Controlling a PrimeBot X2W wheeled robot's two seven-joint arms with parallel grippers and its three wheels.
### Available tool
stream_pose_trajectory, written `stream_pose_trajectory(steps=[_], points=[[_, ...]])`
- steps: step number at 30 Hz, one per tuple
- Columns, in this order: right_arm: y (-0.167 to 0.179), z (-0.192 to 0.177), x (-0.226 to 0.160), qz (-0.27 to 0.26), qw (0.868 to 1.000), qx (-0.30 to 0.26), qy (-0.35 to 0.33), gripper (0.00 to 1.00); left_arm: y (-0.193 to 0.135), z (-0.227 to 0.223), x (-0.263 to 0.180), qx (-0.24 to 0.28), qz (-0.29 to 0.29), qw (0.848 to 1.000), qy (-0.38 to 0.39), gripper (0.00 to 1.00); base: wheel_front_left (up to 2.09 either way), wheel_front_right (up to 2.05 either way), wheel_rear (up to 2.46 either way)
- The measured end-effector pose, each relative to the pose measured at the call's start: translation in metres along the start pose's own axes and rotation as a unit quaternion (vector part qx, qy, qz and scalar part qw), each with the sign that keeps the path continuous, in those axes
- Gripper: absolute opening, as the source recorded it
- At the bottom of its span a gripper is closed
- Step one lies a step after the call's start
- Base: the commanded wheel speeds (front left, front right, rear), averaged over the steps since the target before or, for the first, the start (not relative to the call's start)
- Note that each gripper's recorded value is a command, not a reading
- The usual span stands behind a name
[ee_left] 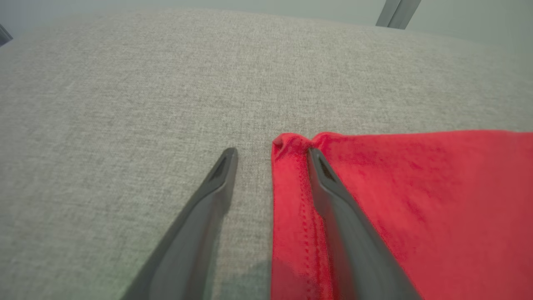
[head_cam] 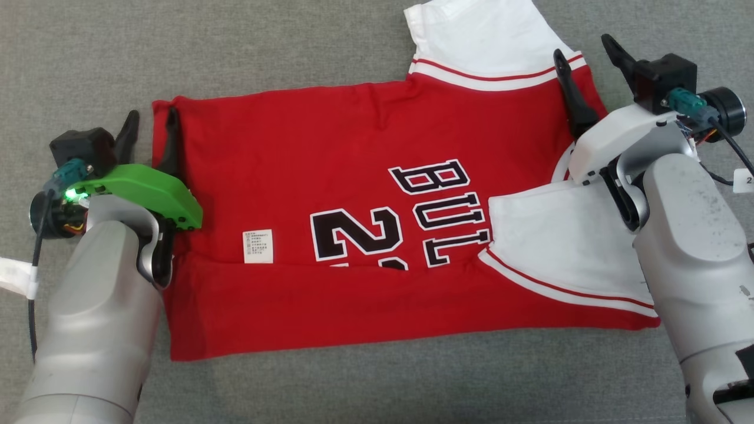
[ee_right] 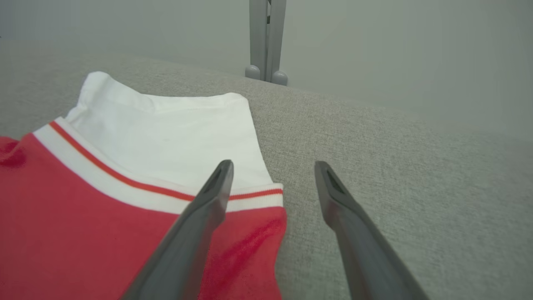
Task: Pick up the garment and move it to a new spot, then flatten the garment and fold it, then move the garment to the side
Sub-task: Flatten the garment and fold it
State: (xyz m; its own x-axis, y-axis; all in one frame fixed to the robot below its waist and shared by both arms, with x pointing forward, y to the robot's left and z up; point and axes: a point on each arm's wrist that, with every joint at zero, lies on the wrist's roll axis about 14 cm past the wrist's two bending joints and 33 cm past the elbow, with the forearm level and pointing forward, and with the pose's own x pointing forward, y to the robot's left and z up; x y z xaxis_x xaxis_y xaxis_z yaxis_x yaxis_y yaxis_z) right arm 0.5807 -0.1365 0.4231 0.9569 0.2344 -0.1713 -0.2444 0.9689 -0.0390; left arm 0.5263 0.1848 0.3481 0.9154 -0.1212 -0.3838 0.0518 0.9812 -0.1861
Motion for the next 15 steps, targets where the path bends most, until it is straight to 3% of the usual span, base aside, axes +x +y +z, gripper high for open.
stream_pose_trajectory(steps=[4, 15], points=[[0.002, 0.004, 0.018, 0.011, 1.000, -0.022, 0.015, 1.00, -0.005, 0.000, 0.000, 0.003, -0.011, 1.000, 0.006, 0.00, 0.00, 0.00, 0.00], [0.016, 0.011, 0.070, 0.032, 0.996, -0.048, 0.068, 1.00, 0.004, 0.025, -0.003, 0.013, -0.015, 0.999, -0.025, 0.00, 0.00, 0.00, 0.00]])
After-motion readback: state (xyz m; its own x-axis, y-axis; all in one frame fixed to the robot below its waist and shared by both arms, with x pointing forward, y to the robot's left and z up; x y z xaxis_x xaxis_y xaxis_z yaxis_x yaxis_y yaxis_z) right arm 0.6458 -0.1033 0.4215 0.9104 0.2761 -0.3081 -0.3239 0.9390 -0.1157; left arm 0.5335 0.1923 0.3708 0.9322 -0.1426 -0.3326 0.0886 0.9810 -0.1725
